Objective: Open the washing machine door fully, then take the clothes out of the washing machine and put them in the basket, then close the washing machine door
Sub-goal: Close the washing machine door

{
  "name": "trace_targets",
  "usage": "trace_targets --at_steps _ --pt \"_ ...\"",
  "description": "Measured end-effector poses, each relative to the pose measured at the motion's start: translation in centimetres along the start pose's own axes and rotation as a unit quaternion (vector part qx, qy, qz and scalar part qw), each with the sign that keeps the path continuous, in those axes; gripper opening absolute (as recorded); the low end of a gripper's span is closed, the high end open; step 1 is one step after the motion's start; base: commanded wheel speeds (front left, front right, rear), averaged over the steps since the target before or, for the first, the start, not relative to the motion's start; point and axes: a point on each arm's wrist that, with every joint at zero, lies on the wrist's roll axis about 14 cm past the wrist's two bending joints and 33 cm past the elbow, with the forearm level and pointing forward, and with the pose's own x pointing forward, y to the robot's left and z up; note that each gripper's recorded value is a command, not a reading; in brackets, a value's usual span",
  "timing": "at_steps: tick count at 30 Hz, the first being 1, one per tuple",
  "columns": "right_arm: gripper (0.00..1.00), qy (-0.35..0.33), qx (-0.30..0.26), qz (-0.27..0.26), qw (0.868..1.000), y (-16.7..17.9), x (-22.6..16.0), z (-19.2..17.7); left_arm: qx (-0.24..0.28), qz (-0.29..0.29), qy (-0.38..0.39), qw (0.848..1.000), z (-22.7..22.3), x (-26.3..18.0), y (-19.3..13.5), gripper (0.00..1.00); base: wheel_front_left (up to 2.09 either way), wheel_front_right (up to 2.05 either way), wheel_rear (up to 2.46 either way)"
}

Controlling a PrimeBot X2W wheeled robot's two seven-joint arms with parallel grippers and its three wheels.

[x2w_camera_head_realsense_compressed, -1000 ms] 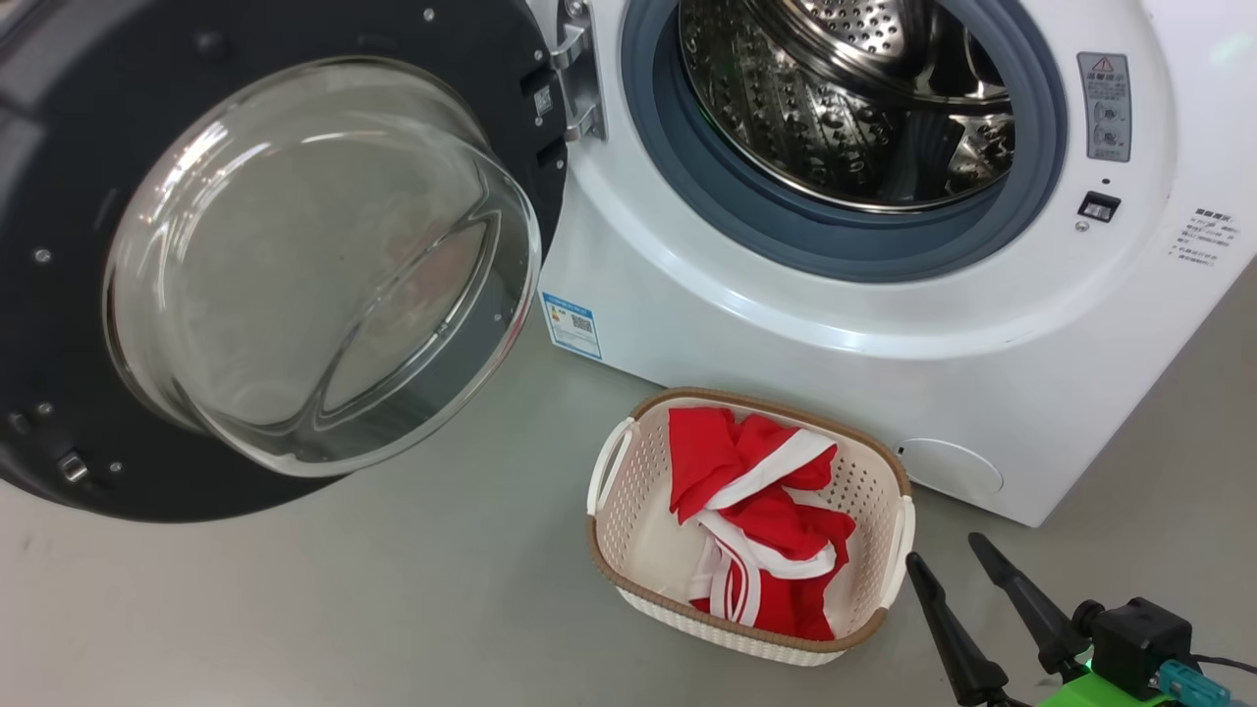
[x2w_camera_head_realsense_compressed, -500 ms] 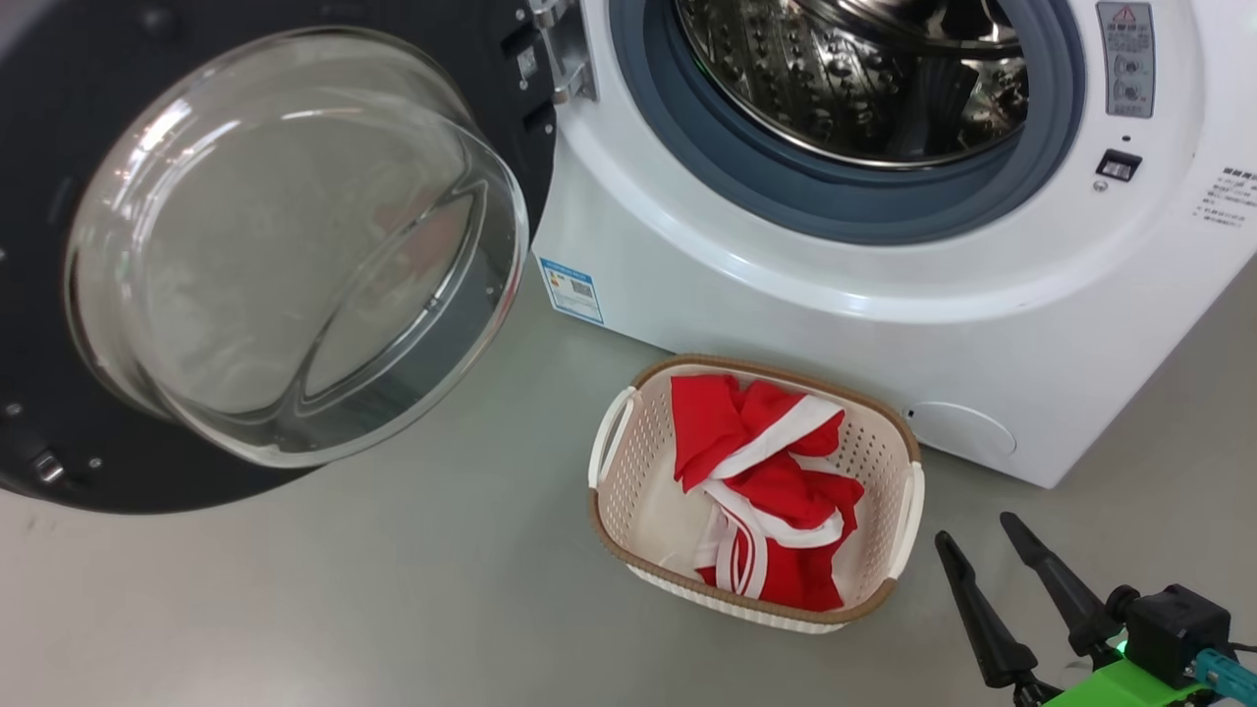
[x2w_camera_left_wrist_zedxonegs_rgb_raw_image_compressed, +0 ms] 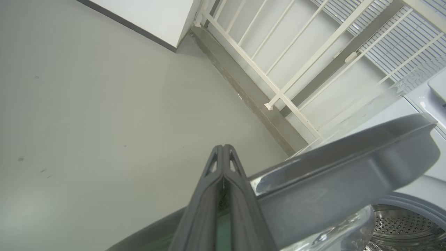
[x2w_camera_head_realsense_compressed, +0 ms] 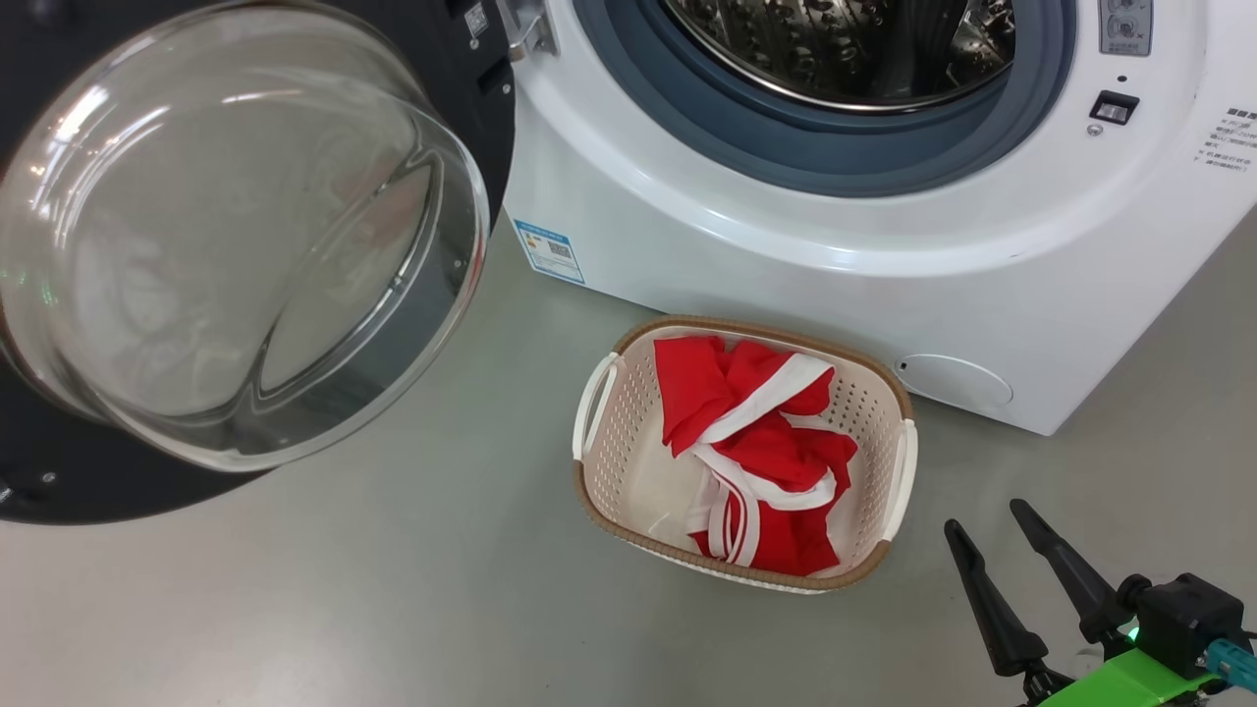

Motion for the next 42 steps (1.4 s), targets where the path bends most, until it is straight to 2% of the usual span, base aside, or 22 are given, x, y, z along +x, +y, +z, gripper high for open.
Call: trace_targets --at_steps 10,23,31,36,42 --pt "1.0 -0.006 -0.001 -0.004 1.0 -0.1 -0.1 0.4 0.029 -0.015 0.046 0.998 -0.5 -0.8 -0.4 0.0 0.0 0.0 0.0" --pt "1.0 -0.028 -0.005 0.001 1.0 1.6 -0.4 1.9 0.056 -0.085 0.1 0.99 -1.7 -3.9 -2.6 0.0 0.0 0.0 0.0" --pt "1.0 -0.036 -0.007 0.005 0.999 2.5 -0.8 2.5 0.08 -0.143 0.147 0.975 -3.6 -6.0 -4.9 0.0 0.0 0.0 0.0" --pt "1.0 -0.042 -0.008 0.006 0.999 2.9 -1.0 2.9 0.089 -0.187 0.191 0.959 -6.5 -7.4 -6.8 0.0 0.0 0.0 0.0" --pt "1.0 -0.04 -0.009 0.001 0.999 2.9 -1.7 2.7 0.1 -0.243 0.204 0.943 -7.3 -9.0 -9.6 0.0 0.0 0.0 0.0"
